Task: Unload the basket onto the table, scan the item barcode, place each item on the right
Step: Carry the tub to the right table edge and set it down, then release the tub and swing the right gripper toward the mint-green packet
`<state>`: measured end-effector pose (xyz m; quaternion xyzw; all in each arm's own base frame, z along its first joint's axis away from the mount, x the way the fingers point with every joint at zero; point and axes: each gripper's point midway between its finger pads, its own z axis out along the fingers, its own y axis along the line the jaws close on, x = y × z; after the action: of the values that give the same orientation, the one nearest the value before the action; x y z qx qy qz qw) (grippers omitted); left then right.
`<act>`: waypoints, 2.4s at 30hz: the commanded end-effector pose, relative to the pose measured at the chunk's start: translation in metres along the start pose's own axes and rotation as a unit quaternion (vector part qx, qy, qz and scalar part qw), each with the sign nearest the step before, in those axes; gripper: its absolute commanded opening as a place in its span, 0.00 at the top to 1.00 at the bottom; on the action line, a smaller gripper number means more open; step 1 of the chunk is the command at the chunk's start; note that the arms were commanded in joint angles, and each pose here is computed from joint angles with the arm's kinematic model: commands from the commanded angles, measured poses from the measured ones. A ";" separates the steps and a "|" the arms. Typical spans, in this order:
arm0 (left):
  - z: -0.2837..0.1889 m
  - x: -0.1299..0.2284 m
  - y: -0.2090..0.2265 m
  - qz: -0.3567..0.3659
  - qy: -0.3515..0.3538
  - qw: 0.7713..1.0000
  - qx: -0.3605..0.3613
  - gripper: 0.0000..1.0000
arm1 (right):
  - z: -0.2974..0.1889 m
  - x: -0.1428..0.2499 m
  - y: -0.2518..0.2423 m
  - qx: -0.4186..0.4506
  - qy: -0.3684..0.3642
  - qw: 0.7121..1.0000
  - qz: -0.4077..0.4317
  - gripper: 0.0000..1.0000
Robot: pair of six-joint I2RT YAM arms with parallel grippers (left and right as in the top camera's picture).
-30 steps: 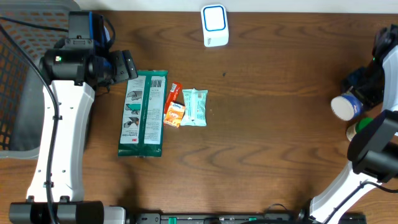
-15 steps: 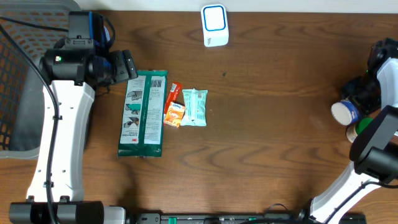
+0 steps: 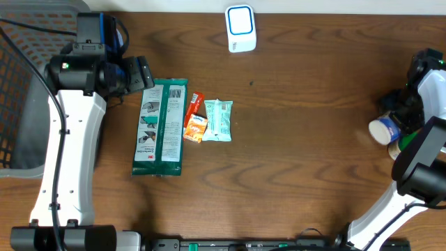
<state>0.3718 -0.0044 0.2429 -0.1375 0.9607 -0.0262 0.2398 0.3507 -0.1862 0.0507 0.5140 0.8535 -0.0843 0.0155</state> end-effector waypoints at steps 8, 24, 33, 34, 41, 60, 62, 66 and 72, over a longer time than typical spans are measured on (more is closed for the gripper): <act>0.003 0.001 0.000 0.001 0.006 1.000 0.001 0.12 | -0.002 -0.006 0.003 -0.009 -0.008 1.000 -0.002 0.02; 0.003 0.001 0.000 0.001 0.006 1.000 0.001 0.12 | -0.084 -0.044 0.037 -0.106 -0.056 0.992 -0.032 0.01; 0.003 0.001 0.000 0.001 0.006 1.000 0.001 0.12 | -0.129 -0.006 0.081 -0.244 0.000 0.952 -0.185 0.19; 0.003 0.001 0.000 0.001 0.006 1.000 0.001 0.12 | -0.132 0.002 0.085 -0.258 0.011 0.947 -0.193 0.21; 0.003 0.001 0.000 0.001 0.006 1.000 0.001 0.12 | -0.149 0.057 0.118 -0.311 0.063 0.909 -0.269 0.29; 0.003 0.001 0.000 0.001 0.006 1.000 0.001 0.12 | -0.176 0.276 0.209 -0.283 0.060 0.809 -0.512 0.19; 0.003 0.001 0.000 0.001 0.006 1.000 0.001 0.12 | -0.173 0.299 0.212 -0.279 0.066 0.805 -0.520 0.18; 0.003 0.001 0.000 0.001 0.006 1.000 0.001 0.12 | -0.158 0.342 0.214 -0.272 0.079 0.790 -0.544 0.16; 0.003 0.001 0.000 0.001 0.006 1.000 0.001 0.12 | -0.133 0.376 0.211 -0.264 0.091 0.773 -0.570 0.18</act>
<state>0.3718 -0.0042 0.2429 -0.1377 0.9607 -0.0259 0.2398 0.3737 0.2608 0.1219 -0.0922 0.9733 0.2079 0.0325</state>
